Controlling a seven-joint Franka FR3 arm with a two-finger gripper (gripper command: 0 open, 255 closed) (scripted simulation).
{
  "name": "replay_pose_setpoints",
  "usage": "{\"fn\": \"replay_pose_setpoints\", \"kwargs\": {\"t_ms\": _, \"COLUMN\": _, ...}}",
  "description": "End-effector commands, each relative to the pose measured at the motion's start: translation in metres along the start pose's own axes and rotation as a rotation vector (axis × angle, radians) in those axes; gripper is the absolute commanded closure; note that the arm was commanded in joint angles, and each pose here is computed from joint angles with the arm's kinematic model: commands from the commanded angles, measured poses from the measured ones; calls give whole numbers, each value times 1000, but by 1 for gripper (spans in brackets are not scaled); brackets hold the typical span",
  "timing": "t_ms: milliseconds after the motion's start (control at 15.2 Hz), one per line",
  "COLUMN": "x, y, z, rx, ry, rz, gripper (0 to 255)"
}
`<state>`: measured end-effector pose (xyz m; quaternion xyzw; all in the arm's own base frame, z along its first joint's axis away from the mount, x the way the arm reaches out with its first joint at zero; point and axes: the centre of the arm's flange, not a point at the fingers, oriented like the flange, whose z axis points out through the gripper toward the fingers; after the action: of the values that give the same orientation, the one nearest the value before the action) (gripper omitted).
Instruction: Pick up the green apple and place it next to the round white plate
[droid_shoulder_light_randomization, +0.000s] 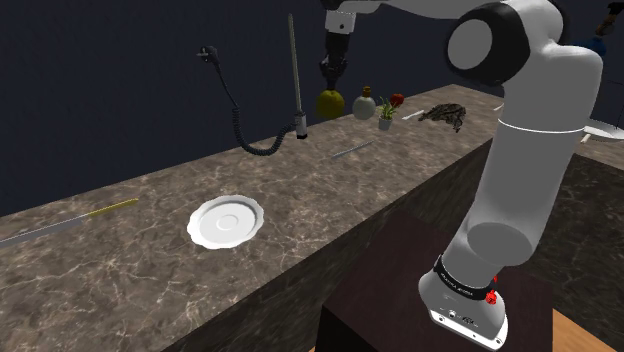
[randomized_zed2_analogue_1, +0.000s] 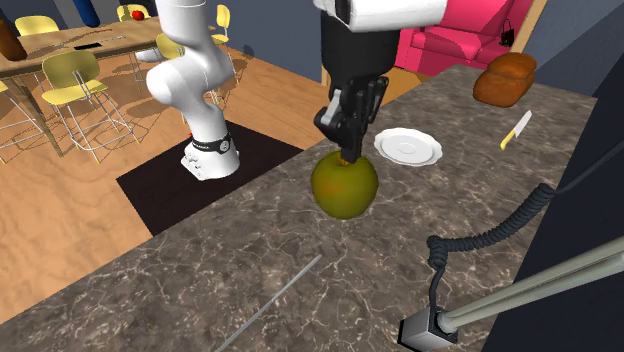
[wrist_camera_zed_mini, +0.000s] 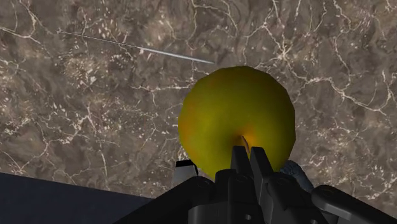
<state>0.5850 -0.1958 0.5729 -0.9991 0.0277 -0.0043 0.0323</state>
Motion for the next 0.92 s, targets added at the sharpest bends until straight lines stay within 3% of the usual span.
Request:
{"fn": "replay_pose_setpoints", "kwargs": {"t_ms": 0, "x": -4, "y": -27, "z": 2, "rx": -1, "ry": 0, "rz": 1, "gripper": 255}}
{"fn": "replay_pose_setpoints", "kwargs": {"t_ms": 858, "x": -26, "y": -197, "z": 12, "rx": -1, "ry": 0, "rz": 1, "gripper": 255}}
